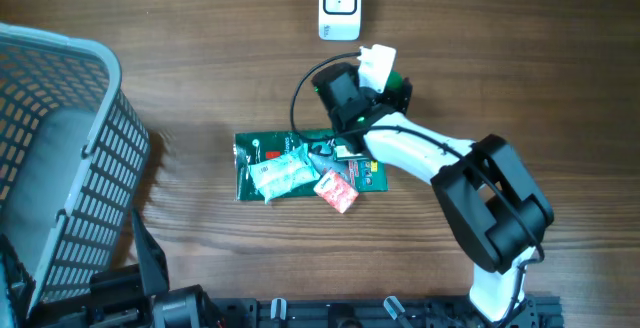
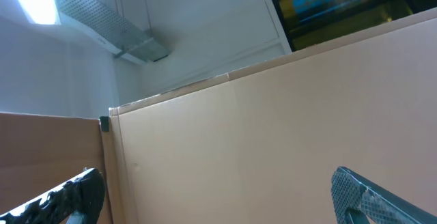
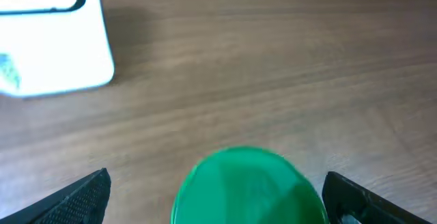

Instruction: Scan the item barcode

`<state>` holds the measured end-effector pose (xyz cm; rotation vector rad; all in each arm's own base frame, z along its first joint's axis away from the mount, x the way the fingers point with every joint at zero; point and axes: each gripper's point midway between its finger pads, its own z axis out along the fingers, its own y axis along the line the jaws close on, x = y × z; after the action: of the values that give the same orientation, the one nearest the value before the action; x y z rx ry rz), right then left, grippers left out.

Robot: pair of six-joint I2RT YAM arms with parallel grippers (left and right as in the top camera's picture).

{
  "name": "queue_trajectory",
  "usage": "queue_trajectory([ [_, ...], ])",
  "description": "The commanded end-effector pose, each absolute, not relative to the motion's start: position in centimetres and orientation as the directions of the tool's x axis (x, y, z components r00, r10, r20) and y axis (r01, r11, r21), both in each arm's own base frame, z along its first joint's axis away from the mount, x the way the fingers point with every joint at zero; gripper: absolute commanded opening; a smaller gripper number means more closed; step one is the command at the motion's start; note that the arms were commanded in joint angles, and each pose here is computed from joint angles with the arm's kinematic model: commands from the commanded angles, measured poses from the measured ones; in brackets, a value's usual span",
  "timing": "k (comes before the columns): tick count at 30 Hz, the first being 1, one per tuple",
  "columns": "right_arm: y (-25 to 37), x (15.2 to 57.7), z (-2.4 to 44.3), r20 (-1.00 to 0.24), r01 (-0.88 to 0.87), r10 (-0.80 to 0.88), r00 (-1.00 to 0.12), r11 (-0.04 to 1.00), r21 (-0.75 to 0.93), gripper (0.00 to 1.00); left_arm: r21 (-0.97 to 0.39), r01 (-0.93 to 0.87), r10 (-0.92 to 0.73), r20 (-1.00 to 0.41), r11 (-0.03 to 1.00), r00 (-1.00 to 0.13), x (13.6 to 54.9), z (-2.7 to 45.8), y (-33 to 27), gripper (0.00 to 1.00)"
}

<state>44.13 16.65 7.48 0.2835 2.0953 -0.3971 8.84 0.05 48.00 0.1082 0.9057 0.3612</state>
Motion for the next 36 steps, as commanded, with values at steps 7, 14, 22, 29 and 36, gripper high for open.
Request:
queue_trajectory([
  [7,19.0,39.3,16.6,-0.709,0.145,0.172,-0.683,0.984,0.100,1.00,0.240,-0.280,0.361,-0.744,0.930,0.562,8.6,48.0,0.2,1.00],
  [14,16.5,37.9,15.3,-0.533,-0.301,-0.156,-0.832,0.933,0.197,1.00,0.240,-0.280,0.361,-0.744,0.930,0.562,8.6,48.0,0.2,1.00],
  [22,16.6,41.5,10.6,-0.537,-0.580,-0.458,-0.708,0.812,0.072,1.00,0.240,-0.279,0.361,-0.745,0.930,0.561,8.6,48.0,0.2,1.00],
  [29,16.9,43.6,5.6,-0.509,-0.556,-0.449,-0.734,0.828,0.071,0.99,0.242,-0.272,0.356,-0.763,0.931,0.539,9.2,47.3,0.4,1.00],
  [36,12.8,44.8,5.3,-0.476,-0.243,-0.220,-0.851,0.970,-0.014,0.67,0.243,-0.270,0.355,-0.769,0.932,0.532,9.4,47.1,0.4,1.00],
])
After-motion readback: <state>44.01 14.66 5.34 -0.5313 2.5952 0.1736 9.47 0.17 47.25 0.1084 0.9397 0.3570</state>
